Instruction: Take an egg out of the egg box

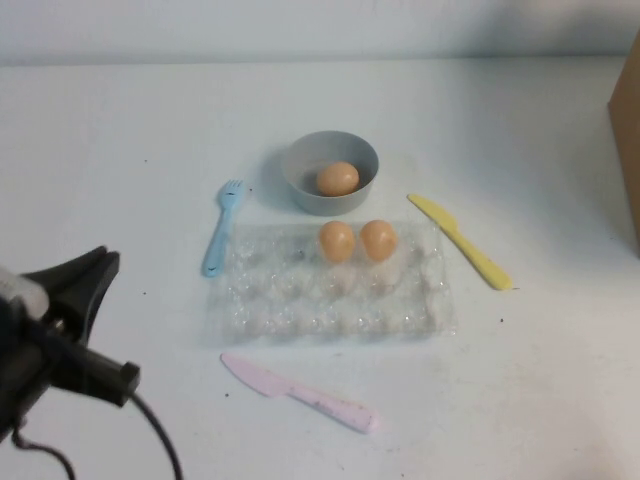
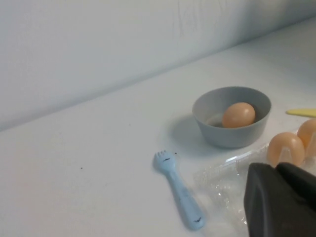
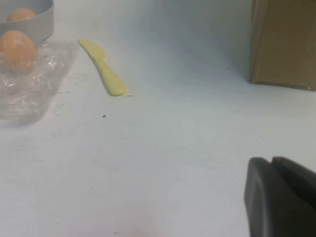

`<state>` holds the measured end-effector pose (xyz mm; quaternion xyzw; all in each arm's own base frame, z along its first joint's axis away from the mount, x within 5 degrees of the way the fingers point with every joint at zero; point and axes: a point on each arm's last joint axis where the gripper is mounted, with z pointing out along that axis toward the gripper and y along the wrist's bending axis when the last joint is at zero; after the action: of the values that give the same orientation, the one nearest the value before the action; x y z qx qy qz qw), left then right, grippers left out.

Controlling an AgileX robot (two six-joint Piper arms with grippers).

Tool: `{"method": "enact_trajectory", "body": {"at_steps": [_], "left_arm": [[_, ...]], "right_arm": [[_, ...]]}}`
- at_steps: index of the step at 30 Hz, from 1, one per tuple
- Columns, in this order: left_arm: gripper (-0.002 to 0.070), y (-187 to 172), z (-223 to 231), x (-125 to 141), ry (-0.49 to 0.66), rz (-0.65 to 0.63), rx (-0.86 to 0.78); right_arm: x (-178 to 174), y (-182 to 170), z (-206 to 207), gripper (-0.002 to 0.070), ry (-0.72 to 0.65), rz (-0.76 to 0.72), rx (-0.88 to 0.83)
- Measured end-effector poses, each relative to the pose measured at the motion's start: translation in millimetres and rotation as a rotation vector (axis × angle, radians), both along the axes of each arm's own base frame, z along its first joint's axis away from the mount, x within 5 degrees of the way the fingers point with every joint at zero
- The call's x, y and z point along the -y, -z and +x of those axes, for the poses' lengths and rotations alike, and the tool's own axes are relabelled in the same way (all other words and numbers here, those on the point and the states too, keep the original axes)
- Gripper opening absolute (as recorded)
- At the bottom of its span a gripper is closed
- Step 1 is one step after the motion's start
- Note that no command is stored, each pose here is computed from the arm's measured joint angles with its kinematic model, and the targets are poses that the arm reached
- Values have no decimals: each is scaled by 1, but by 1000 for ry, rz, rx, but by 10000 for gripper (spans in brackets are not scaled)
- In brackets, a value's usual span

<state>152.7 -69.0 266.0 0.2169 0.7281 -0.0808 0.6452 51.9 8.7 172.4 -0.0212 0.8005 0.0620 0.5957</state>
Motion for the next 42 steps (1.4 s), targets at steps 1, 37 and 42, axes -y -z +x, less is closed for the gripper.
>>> {"method": "enact_trajectory", "body": {"at_steps": [1, 37, 42], "left_arm": [[-2, 5, -7, -4, -5, -14, 6], [-3, 82, -70, -34, -60, -165, -172], [-3, 81, -69, -39, -120, -172, -163]], "right_arm": [[0, 0, 0, -17, 0, 0, 0], [0, 0, 0, -17, 0, 0, 0], [0, 0, 0, -17, 0, 0, 0]]}}
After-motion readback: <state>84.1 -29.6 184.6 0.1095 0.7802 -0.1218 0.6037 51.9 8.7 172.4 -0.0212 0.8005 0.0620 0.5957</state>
